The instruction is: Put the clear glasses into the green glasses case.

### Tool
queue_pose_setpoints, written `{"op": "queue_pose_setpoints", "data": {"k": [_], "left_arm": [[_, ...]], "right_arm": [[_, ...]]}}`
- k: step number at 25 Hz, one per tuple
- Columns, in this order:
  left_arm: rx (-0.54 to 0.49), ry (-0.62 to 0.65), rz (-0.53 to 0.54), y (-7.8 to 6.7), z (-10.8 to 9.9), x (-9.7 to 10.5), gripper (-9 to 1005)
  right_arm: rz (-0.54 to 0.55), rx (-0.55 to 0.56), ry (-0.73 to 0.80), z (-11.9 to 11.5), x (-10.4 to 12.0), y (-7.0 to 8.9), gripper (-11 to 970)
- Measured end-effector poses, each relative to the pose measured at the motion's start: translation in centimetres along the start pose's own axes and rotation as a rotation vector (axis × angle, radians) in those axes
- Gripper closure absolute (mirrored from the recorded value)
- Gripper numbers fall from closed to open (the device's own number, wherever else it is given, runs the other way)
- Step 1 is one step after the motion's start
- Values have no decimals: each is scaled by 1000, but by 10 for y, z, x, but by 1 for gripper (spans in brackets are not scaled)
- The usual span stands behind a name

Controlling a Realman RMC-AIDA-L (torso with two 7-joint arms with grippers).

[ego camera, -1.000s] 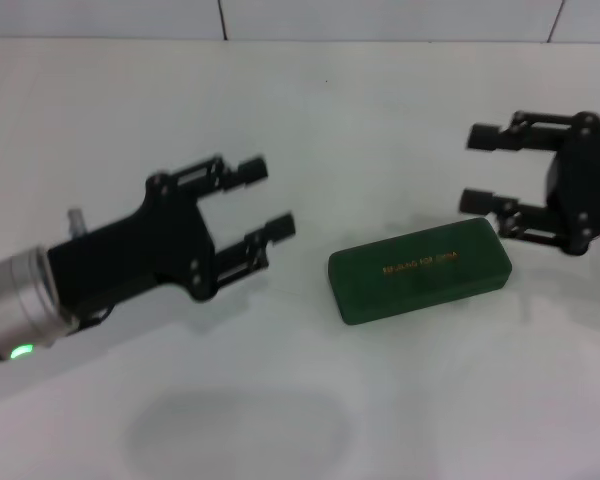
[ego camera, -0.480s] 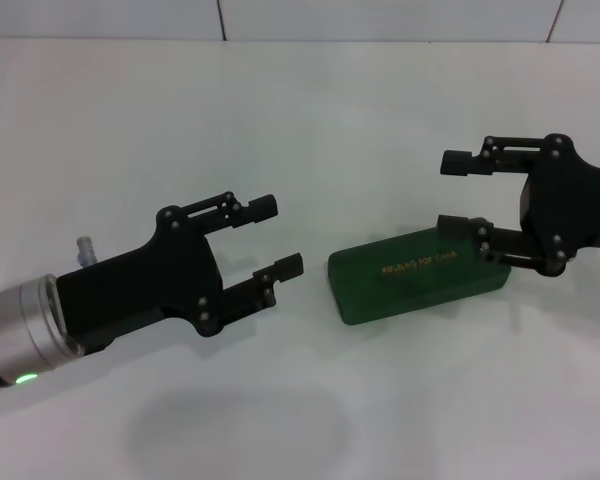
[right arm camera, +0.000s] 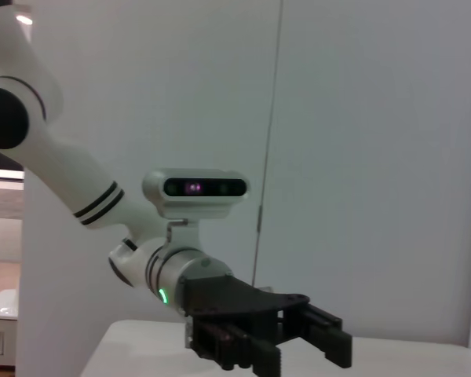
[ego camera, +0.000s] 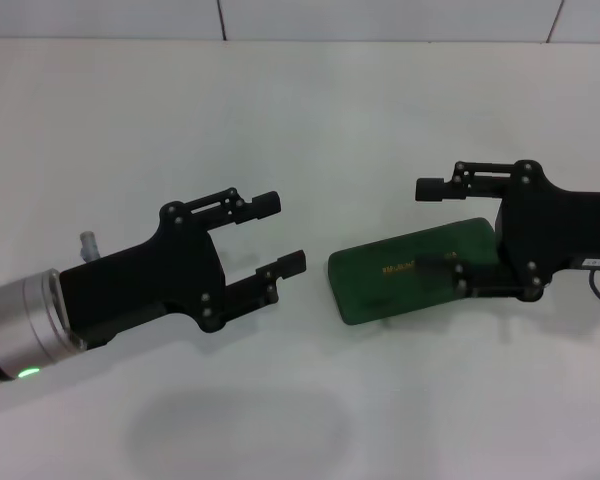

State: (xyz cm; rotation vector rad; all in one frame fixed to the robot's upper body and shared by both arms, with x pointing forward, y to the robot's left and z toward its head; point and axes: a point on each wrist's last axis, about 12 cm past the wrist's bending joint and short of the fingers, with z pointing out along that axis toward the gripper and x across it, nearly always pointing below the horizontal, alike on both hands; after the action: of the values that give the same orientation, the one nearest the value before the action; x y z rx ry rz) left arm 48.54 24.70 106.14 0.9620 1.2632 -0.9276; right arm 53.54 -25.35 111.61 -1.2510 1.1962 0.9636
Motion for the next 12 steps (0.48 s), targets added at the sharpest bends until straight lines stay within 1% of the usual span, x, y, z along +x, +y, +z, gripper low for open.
{"op": "queue_pose_setpoints", "data": {"k": [2,8,12], "left_arm": [[1,0,1,0,0,0,407],[-2,3,-4,0,0,1,407],[-22,-3,2,-1,-2,2,407]], "right_arm": [[-14,4,2,-2,1,2,354],[-43,11,5,-2,3,3,154],[-55,35,5,-4,5,4,115]]}}
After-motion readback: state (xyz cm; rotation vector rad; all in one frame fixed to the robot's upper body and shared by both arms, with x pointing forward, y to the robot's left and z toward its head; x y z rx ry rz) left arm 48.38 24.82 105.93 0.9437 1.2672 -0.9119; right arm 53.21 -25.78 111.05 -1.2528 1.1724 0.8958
